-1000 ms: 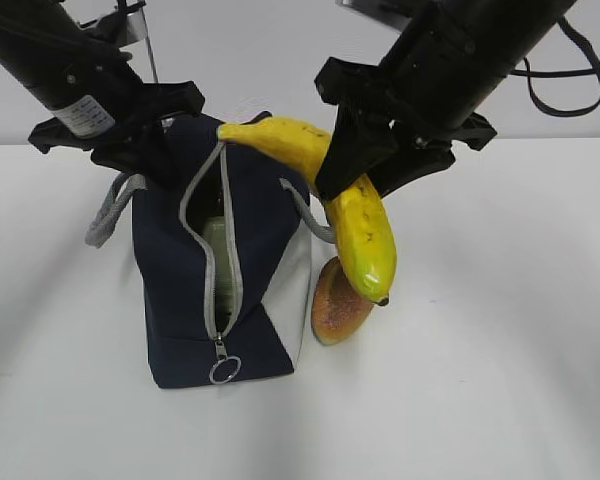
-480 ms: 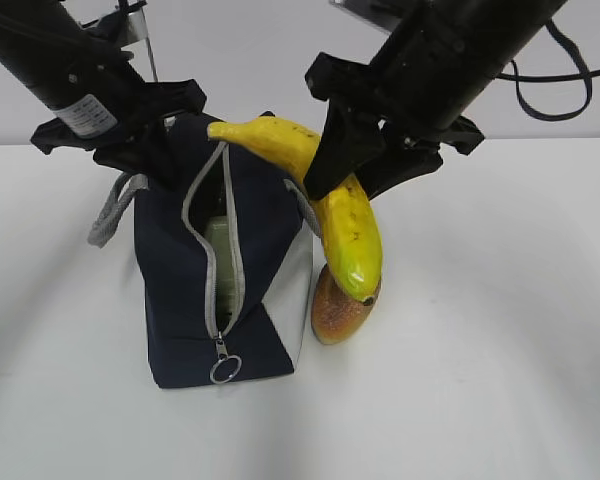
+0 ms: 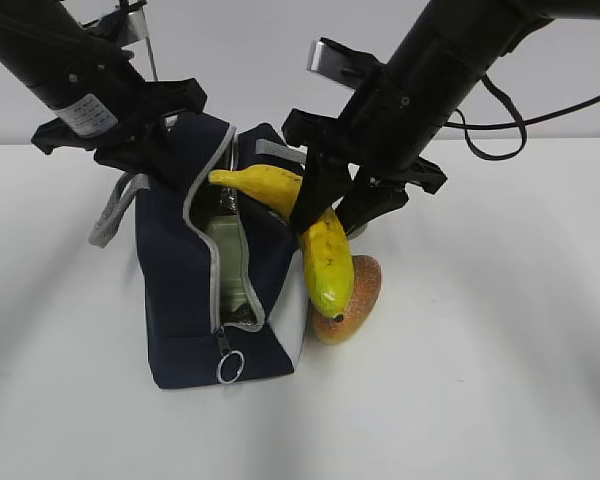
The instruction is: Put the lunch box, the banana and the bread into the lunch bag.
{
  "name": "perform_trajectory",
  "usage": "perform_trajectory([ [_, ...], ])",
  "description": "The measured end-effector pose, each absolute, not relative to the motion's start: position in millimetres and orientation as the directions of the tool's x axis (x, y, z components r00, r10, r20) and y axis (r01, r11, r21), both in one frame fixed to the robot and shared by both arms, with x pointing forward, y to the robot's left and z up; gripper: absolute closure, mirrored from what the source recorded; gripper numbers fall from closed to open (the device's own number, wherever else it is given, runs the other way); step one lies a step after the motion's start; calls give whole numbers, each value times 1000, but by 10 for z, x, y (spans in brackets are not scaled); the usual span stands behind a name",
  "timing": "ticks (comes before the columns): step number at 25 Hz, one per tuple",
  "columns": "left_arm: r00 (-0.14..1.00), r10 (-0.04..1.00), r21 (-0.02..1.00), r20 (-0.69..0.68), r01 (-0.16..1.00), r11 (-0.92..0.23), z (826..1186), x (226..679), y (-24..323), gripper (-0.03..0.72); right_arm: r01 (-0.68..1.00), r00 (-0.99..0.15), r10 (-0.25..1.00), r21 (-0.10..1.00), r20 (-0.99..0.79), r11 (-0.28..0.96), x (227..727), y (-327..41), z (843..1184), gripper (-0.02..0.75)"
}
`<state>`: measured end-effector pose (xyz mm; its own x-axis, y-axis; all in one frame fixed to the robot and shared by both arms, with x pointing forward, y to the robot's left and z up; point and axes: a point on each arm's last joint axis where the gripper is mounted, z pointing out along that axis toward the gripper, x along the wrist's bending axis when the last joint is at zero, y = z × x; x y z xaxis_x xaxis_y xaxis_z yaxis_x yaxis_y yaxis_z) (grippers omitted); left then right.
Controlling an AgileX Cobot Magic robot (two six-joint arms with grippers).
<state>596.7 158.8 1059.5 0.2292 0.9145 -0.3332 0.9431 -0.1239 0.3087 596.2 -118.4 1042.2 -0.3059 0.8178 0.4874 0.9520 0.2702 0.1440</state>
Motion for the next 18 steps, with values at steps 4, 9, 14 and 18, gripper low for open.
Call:
perform_trajectory([
  [4, 229, 914, 309, -333, 943, -124, 10595, 5967, 1588, 691, 956, -293, 860, 157, 418, 249, 6088, -1208, 10422, 437],
  [9, 229, 914, 308, -334, 943, -123, 10595, 5967, 1587, 691, 948, -303, 874, 214, 379, 236, 6165, -1230, 10574, 437],
  [14, 229, 914, 308, -334, 943, -123, 10595, 5967, 1587, 691, 942, -278, 911, 272, 305, 197, 6255, -1314, 10742, 437],
  [18, 229, 914, 308, -334, 943, -123, 10595, 5967, 1587, 691, 939, -275, 904, 294, 327, 179, 6223, -1320, 10859, 437],
])
